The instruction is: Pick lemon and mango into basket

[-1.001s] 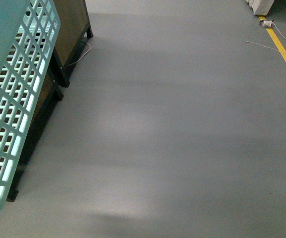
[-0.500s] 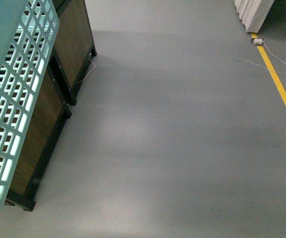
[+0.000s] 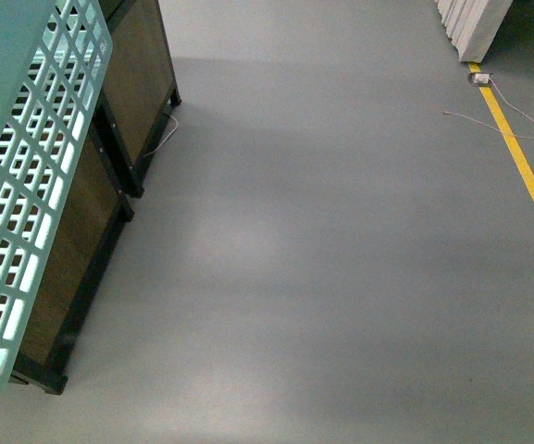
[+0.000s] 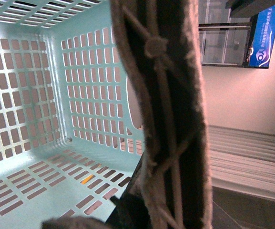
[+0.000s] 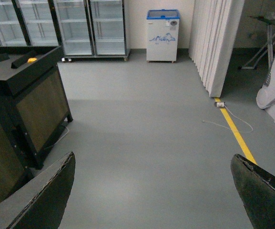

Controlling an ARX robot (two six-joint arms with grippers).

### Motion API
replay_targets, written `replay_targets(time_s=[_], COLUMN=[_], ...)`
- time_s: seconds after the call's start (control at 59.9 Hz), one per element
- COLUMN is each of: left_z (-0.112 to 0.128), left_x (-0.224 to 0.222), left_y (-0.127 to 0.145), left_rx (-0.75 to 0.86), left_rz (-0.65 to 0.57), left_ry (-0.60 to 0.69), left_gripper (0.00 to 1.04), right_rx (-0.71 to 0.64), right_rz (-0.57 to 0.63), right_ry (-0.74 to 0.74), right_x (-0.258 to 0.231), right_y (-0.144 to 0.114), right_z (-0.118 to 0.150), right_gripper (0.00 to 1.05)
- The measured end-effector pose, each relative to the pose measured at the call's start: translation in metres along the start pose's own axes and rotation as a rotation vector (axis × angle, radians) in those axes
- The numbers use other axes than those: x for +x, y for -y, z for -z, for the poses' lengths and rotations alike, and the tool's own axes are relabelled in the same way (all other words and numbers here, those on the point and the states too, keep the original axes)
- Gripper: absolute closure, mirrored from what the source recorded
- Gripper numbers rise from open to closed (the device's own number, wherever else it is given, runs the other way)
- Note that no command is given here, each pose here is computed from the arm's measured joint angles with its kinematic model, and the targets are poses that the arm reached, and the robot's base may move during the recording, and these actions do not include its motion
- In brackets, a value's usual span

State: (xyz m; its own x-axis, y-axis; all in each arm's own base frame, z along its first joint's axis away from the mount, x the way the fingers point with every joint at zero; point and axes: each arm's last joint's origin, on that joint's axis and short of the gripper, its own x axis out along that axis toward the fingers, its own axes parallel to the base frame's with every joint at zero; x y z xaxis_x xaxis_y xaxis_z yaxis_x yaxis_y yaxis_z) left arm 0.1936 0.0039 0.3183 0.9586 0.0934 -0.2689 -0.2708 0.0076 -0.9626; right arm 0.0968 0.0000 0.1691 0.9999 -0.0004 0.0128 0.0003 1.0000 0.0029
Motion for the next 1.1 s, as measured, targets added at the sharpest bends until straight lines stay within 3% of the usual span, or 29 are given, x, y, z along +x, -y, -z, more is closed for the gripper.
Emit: replay_targets(time_s=[1.101], left_z=[0.001], left_x=[-0.0001], left_y=[0.0001], left_rx=[-0.003], left_rz=[0.001], left_ry=[-0.005], left_gripper=[1.0], right_rx=[0.0], right_rz=[0.002], right_ry=[0.0], right_x=[0.0], right_y=[0.0], right_z=[0.0], right_gripper=[0.09])
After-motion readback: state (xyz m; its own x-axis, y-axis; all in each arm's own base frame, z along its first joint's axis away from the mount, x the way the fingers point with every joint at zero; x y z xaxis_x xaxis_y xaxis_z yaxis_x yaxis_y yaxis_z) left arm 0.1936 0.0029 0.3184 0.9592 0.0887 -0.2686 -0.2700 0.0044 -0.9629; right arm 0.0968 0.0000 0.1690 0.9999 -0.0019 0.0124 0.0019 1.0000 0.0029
